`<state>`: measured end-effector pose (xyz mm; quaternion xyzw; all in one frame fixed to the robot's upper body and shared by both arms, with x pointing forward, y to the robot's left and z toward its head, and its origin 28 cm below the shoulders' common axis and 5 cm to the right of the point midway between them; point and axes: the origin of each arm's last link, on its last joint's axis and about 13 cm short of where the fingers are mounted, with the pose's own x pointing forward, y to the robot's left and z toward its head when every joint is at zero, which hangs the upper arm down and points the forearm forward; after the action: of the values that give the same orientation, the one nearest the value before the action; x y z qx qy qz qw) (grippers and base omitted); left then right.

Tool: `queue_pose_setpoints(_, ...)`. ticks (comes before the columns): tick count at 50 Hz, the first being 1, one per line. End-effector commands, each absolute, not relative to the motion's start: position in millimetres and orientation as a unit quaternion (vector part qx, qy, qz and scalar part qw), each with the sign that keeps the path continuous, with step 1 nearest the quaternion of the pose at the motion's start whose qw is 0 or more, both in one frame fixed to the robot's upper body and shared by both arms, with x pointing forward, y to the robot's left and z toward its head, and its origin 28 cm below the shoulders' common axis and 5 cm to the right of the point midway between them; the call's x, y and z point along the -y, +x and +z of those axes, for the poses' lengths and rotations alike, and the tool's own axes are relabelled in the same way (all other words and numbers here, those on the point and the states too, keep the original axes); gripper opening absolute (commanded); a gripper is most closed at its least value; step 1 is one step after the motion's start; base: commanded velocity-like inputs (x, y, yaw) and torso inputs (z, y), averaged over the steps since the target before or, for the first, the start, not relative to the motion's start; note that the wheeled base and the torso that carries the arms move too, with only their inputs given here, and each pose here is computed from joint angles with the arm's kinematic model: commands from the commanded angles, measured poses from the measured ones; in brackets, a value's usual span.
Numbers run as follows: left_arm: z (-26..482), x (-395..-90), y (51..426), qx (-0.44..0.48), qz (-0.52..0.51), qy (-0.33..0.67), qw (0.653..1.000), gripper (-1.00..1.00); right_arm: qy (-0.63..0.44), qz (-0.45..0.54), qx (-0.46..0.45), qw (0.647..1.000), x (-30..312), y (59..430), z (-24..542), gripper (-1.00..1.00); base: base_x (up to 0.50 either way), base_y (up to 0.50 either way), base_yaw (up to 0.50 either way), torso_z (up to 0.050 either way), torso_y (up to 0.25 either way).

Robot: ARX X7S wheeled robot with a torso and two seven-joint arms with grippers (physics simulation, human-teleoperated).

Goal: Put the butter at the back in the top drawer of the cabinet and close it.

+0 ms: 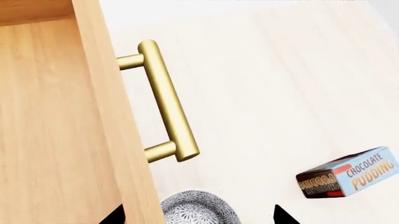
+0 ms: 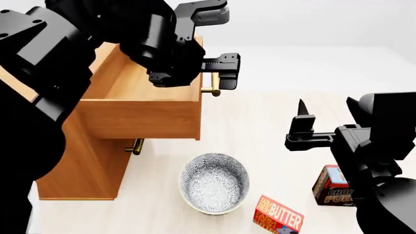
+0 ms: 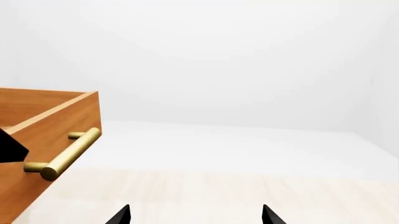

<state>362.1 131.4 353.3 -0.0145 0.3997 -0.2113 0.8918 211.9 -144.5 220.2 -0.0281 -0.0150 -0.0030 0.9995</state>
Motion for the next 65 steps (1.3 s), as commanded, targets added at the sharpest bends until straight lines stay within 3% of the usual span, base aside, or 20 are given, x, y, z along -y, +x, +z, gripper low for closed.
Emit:
queue_pose_setpoints(1, 367, -122, 356, -0.386, -0.261, -0.052, 0.883, 1.0, -0.028, -0.003, 0.015, 0.999, 144, 211, 220, 1.0, 0.0, 0.0, 0.0, 0.0, 0.0)
queue_pose_setpoints(15, 379, -127, 348, -0.37, -0.257, -0.049, 0.891, 1.0, -0.028, -0.003, 0.015, 1.0, 144, 212, 220, 1.0, 0.0, 0.0, 0.0, 0.0, 0.0)
queue_pose_setpoints(40, 392, -175, 294, -0.285, -0.233, -0.026, 0.93, 1.0, -0.045, 0.016, -0.011, 0.999, 145, 210, 221, 1.0, 0.0, 0.0, 0.0, 0.0, 0.0)
queue_pose_setpoints(65, 374, -217, 215, -0.185, -0.281, -0.025, 0.941, 1.0, -0.106, 0.128, -0.201, 0.965, 176, 223, 265, 1.0, 0.0, 0.0, 0.0, 0.0, 0.0)
